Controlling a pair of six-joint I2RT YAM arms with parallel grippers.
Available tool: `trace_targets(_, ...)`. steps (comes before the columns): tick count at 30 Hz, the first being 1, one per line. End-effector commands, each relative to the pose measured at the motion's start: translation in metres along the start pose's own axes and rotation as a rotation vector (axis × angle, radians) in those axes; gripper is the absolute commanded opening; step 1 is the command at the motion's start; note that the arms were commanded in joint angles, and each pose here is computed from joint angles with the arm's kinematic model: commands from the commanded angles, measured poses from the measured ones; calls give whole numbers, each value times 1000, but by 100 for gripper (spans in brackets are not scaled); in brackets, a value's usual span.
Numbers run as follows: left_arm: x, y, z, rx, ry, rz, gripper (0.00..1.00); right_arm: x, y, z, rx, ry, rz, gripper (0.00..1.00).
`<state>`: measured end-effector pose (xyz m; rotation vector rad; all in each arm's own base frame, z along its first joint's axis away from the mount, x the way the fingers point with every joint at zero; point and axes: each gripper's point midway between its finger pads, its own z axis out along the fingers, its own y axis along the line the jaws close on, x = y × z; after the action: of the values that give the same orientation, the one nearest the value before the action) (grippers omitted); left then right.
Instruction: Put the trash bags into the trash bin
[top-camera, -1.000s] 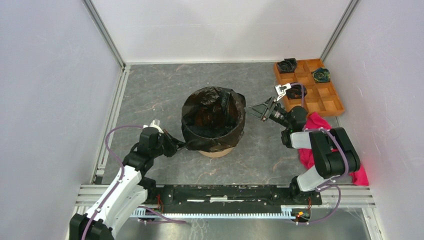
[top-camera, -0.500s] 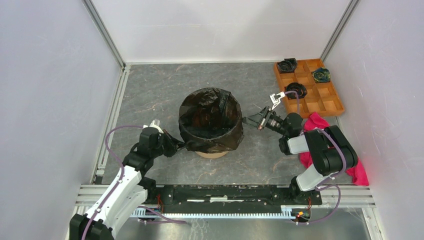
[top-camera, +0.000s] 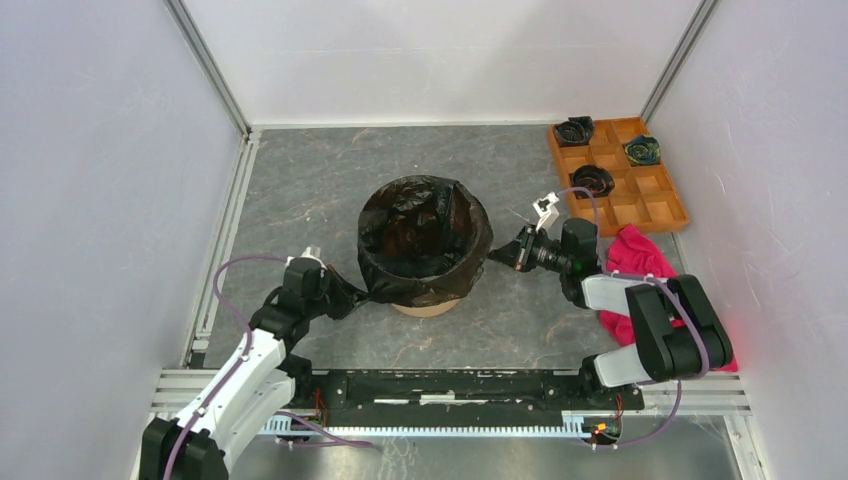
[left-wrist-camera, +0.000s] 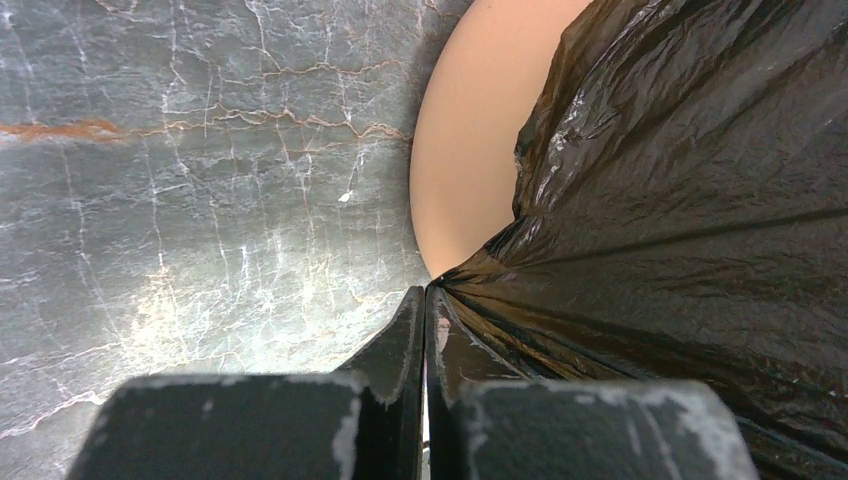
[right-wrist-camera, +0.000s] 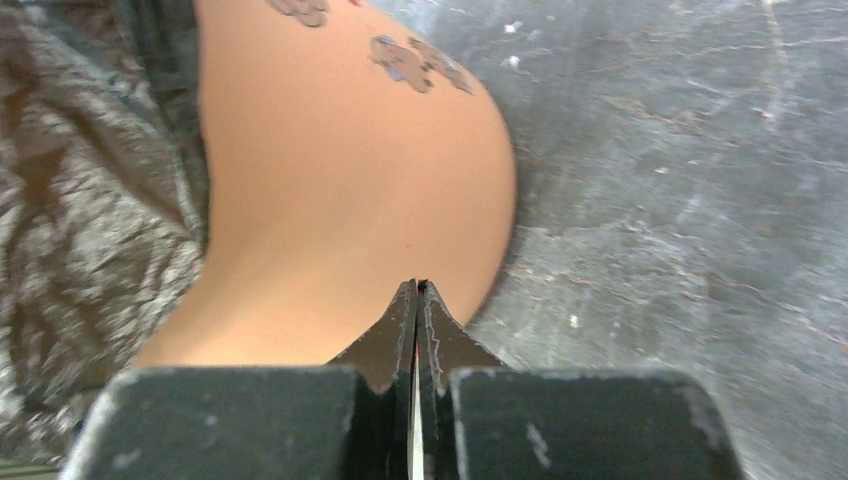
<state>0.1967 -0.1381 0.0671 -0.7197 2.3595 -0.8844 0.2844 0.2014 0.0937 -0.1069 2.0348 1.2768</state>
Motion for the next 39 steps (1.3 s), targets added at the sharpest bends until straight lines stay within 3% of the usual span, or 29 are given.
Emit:
trace_targets(1, -7, -1, -3, 4, -36, 49, 2, -12, -8, -10, 114, 36, -171, 4)
trace_targets(3, -9, -6, -6, 21, -49, 53, 2, -8, -2, -19, 117, 63, -253, 11)
trace_targets(7, -12, -14, -9, 43, -51, 63, 2, 14, 18, -38, 65, 114, -361, 40)
trace_targets(12, -12, -18, -10, 51, -40, 67, 2, 56, 79, -49, -203, 135, -447, 75)
trace_targets(15, -11, -20, -11, 55, -34, 70, 2, 61, 107, -53, -320, 79, -453, 93)
trace_targets(17, -12, -21, -13, 56, -38, 70, 2, 58, 125, -55, -388, 41, -404, 98)
trace_targets(24, -15, -28, -16, 75, -53, 67, 2, 38, 174, -45, -521, -39, -251, 98)
trace_targets(30, -16, -28, -18, 76, -55, 68, 2, 19, 185, -43, -518, -134, -180, 96)
trace_targets(36, -16, -27, -17, 72, -55, 66, 2, 1, 196, -35, -515, -196, -132, 47)
trace_targets(39, -15, -26, -16, 71, -56, 65, 2, 6, 179, -26, -421, -187, -146, 7)
